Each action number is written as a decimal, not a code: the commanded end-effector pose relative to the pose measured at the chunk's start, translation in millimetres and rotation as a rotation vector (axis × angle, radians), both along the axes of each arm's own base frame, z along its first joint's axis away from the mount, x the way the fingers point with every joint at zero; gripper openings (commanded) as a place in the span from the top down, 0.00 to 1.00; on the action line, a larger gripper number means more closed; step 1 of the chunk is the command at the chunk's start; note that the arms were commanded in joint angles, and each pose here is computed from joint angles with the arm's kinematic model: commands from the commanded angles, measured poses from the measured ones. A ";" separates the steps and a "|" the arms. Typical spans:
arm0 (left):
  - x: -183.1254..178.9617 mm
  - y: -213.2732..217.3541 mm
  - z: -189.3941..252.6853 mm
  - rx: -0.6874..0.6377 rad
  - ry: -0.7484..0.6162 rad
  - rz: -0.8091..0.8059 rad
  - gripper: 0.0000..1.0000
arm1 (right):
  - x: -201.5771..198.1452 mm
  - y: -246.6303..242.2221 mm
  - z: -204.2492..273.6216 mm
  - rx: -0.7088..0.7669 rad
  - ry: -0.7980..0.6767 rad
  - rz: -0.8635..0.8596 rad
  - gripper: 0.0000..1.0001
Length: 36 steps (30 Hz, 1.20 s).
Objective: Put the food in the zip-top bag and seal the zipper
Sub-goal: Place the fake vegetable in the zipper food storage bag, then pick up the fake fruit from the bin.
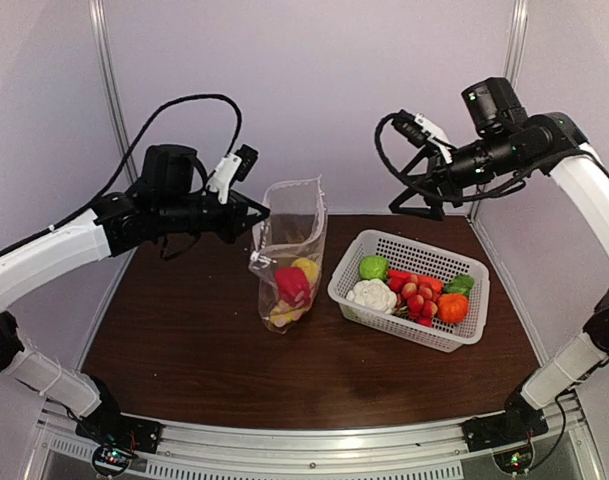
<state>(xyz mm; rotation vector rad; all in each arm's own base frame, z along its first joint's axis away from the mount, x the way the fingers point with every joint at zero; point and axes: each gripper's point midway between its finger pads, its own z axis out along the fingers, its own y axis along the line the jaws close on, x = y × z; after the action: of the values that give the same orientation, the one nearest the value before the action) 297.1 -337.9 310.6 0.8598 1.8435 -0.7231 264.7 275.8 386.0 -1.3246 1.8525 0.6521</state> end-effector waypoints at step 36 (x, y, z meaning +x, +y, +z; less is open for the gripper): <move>-33.0 -47.7 -12.5 -0.177 0.234 -0.279 1.00 | 168.6 -54.8 -257.4 -0.313 0.315 -0.387 0.11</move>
<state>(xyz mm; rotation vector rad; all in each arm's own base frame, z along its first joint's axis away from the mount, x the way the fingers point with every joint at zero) 268.2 -387.0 280.7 0.9544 1.9162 -1.1687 421.1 215.1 120.9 -1.0695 2.4815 0.3662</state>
